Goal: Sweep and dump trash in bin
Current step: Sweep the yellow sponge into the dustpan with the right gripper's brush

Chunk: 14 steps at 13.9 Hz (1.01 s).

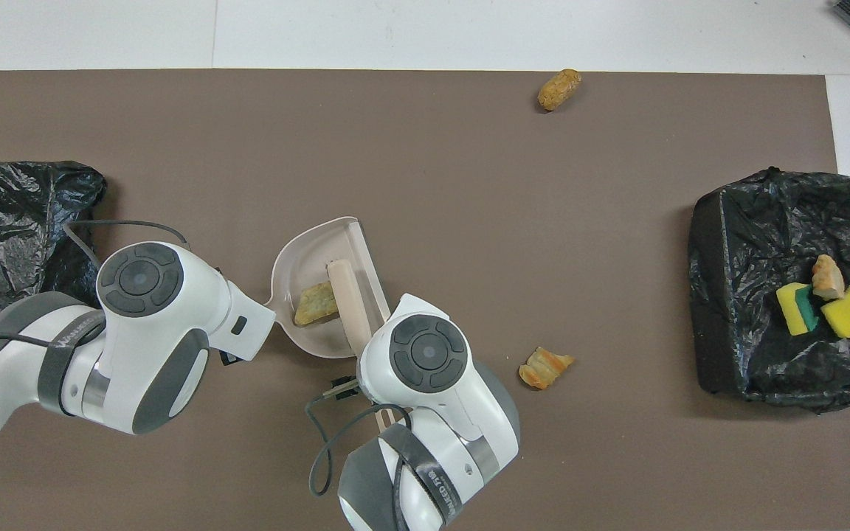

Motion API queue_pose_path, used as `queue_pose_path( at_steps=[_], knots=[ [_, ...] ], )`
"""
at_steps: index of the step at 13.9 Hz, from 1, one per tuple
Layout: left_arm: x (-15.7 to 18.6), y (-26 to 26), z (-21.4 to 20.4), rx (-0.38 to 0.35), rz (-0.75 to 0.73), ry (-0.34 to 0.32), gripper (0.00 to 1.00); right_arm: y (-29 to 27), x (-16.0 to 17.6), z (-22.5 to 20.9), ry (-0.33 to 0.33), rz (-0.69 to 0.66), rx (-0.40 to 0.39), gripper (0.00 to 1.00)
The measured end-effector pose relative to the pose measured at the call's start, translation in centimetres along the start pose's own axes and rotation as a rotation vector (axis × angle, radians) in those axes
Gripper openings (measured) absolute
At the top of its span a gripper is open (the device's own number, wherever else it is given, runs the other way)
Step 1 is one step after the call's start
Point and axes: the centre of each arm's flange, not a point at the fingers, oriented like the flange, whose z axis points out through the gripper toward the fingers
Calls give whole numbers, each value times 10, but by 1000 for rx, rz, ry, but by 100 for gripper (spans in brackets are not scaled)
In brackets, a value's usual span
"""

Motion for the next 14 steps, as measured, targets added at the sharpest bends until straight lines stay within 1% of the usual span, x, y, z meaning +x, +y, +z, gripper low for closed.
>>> queue_pose_path(
  at_steps=[2,5,7,10,13,14],
  knots=[
    [-2,1,-3,5,14,-20,31,17,3,-25,-42,29,-8,26],
    [-6,4,-8,6,33,-42,31,62,1,-67,-106,96,-26,26],
    [-7,5,-7,3,37,-46,31,90,-2,-83,-137,122,-74,26],
    [-7,5,-7,3,37,-47,31,126,-2,-87,-163,147,-158,26],
    [-7,5,-7,4,37,-46,31,175,-8,-74,-196,217,-191,26],
    [-7,5,-7,4,37,-46,31,189,-14,-67,-192,238,-192,26]
  ],
)
